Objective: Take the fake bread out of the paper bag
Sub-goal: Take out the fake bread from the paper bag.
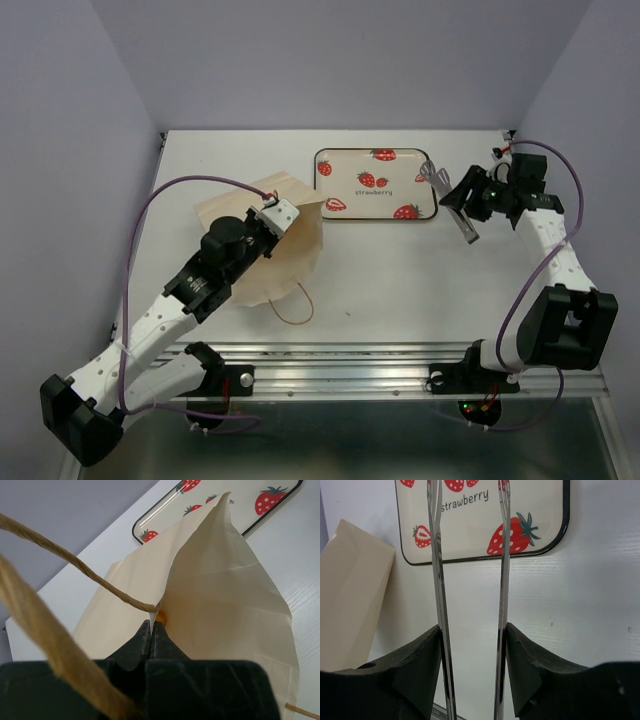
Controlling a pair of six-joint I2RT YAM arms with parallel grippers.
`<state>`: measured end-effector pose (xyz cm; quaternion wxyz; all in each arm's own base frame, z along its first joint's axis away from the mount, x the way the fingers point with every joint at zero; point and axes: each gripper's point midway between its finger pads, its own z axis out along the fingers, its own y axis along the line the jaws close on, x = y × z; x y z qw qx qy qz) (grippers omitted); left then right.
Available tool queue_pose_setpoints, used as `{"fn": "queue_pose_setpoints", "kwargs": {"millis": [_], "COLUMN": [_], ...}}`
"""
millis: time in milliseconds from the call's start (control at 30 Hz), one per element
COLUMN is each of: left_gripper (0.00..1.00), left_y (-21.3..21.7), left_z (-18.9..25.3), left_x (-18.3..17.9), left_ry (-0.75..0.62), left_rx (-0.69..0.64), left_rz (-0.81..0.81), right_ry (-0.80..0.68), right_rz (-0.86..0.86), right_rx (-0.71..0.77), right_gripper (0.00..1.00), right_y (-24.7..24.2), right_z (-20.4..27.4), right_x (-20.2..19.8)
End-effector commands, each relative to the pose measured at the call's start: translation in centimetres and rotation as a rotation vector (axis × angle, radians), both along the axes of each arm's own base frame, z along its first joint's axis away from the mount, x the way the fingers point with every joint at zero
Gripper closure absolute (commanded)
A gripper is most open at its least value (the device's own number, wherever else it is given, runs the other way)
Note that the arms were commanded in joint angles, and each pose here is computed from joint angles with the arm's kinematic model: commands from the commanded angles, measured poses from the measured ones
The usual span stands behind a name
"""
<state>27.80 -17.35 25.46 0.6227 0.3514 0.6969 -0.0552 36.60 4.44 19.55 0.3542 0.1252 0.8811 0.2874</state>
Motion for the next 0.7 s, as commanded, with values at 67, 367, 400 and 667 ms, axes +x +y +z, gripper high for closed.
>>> {"fn": "queue_pose_setpoints", "kwargs": {"millis": [67,367,400,667], "left_gripper": [1.0,1.0,1.0,1.0], "left_y": [-1.5,-2.6,-2.8,-3.8], "left_z": [2.0,1.7,1.7,2.1], "left_x": [0.4,0.5,0.5,0.9], "left_ry": [-0.035,-0.016,-0.016,-0.013], "left_rx": [-0.059,-0.053,-0.055,-0.073], "left_rz": [-0.044,-0.086,-0.097,-0.117], "right_ry": [-0.09,-0.147,-0.152,-0.141], "right_rz": [0.168,0.569,0.609,0.756], "right_rx": [0.006,0.091,0.104,0.032], "right_gripper": [0.44,0.45,0.44,0.46], "right_y": [4.5,14.6,15.2,17.7], "right_z": [3.3,7.1,7.5,6.5], "right_x": [-2.4,-12.6,-13.6,-18.7]}}
